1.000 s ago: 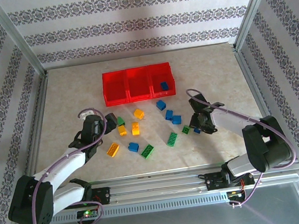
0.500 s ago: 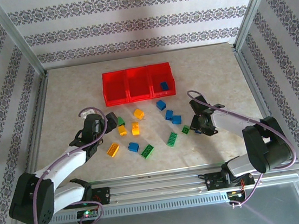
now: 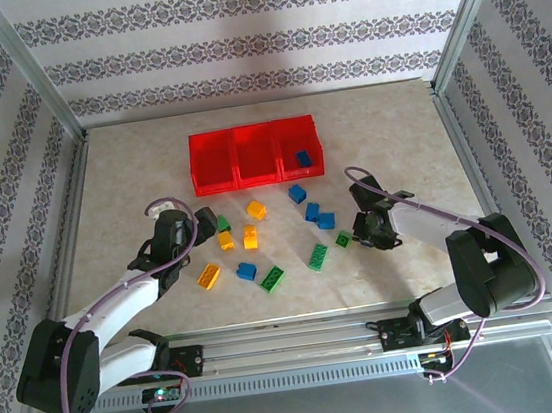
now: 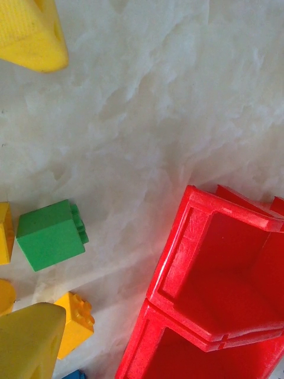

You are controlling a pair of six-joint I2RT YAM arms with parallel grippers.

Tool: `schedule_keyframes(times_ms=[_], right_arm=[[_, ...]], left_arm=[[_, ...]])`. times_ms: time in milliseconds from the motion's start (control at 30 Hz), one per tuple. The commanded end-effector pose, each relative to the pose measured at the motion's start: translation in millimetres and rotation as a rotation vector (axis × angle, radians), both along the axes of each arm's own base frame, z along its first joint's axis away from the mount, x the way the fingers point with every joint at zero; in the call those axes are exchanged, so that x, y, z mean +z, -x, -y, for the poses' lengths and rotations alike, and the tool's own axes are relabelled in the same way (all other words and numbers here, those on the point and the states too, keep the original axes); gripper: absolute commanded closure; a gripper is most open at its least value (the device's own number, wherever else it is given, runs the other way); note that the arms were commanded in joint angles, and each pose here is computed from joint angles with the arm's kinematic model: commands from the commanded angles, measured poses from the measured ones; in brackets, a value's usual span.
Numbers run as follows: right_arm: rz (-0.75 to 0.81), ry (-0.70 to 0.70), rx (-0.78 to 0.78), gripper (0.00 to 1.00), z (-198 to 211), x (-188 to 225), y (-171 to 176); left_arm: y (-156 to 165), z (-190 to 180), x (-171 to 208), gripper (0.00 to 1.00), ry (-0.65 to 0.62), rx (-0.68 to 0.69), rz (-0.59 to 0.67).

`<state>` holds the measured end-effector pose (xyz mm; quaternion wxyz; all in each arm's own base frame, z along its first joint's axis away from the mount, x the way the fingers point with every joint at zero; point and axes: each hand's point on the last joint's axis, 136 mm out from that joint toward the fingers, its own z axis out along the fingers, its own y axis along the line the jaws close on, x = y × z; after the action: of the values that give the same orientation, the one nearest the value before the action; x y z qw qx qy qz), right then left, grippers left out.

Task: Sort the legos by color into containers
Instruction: Pick up the lego from the bottom-right of the table.

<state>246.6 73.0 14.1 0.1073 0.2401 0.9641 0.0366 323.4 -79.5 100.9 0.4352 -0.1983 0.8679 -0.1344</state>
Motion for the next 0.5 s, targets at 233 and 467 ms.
schedule_keyframes(times_ms=[233, 467], right_arm=[[0.049, 0.006, 0.046, 0.71, -10, 17, -10], [0.142, 0.05, 0.107, 0.72, -20, 49, -32]], left_arm=[[-4, -4, 20, 0.0, -0.004, 0.017, 0.06], [-4, -5, 20, 0.0, -0.003, 0.02, 0.06]])
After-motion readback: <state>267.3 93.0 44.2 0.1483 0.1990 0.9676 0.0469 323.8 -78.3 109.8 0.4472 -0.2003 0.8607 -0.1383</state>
